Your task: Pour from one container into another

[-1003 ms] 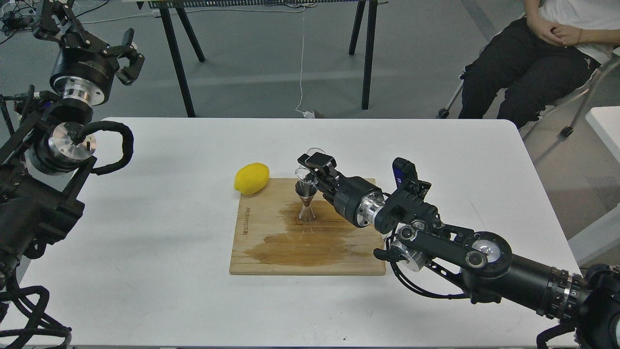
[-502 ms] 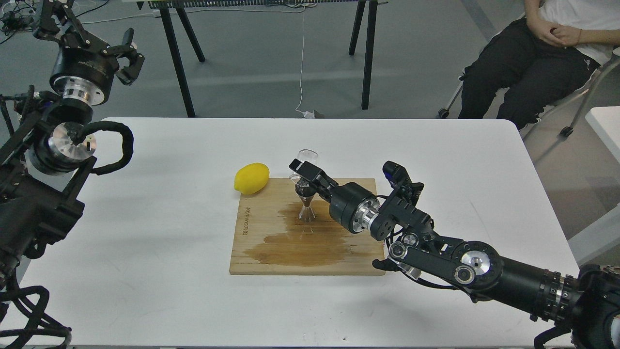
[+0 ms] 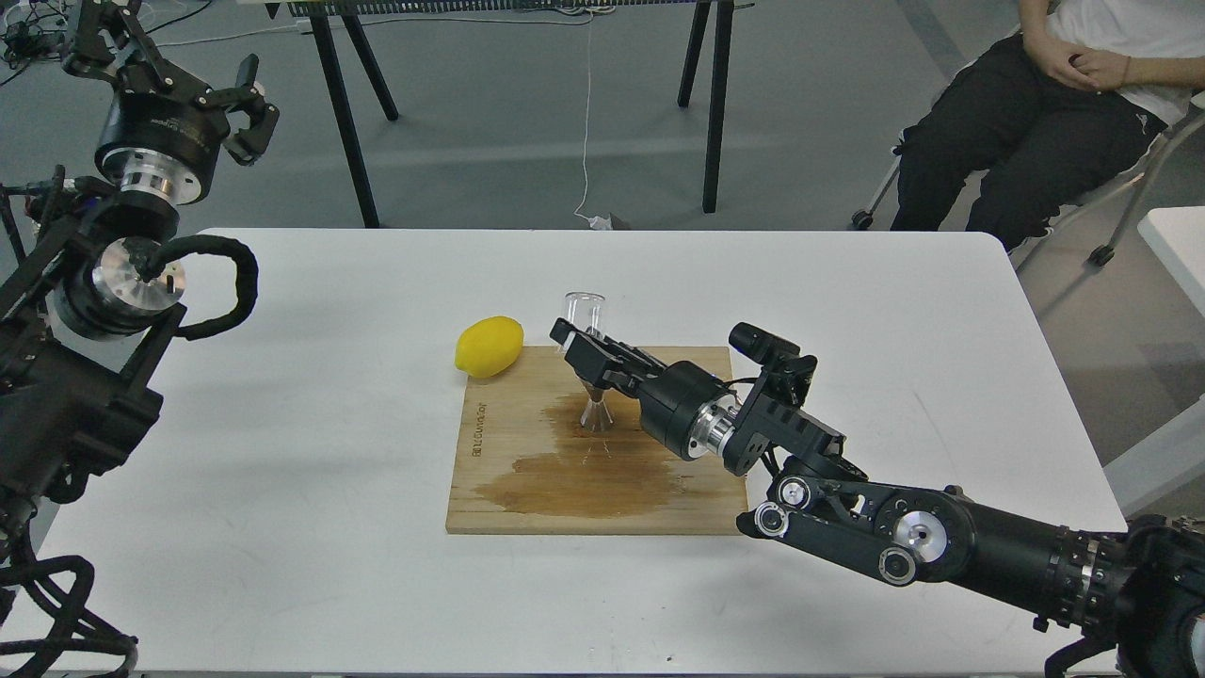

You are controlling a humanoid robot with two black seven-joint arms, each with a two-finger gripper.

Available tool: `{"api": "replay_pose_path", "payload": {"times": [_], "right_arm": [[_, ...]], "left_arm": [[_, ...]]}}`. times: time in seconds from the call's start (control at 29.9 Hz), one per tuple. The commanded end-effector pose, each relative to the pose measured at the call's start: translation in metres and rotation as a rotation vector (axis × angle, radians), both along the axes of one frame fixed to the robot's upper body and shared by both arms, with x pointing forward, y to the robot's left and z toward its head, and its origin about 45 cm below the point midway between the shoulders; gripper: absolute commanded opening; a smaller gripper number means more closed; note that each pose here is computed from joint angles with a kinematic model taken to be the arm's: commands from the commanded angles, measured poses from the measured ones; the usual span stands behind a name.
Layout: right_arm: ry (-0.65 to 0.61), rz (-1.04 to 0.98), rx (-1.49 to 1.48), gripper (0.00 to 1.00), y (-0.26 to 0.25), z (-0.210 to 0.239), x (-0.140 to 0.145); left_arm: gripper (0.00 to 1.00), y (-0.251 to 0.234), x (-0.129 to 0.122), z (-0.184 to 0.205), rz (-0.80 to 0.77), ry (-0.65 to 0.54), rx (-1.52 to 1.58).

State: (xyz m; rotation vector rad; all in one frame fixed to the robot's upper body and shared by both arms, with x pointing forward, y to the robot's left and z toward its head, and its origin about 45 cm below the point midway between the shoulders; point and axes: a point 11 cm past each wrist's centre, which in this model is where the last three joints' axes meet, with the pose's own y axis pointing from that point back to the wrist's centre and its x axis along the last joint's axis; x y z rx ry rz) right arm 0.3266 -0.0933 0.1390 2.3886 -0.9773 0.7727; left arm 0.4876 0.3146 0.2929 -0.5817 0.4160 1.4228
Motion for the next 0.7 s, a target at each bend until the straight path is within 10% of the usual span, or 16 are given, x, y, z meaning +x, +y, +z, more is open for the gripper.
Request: {"api": "replay_pose_path", "payload": {"times": [0.0, 0.37, 0.67], "right_arm": [[-0.03, 0.023, -0.022, 0.35, 0.0, -0.002, -0.002], [-0.104, -0.107, 0.045, 0.35, -0.051, 0.033, 0.027], [0.149, -0.472, 0.418, 0.36, -0.139, 0.072, 0.035]], "left_arm": [[1.0, 0.003, 0.0, 0.001, 0.004, -0.001, 0.003], [1.0, 0.008, 0.0, 0.004, 0.017, -0.008, -0.004], [1.0, 0.003, 0.001, 0.006, 0.015, -0.008, -0.018]]}}
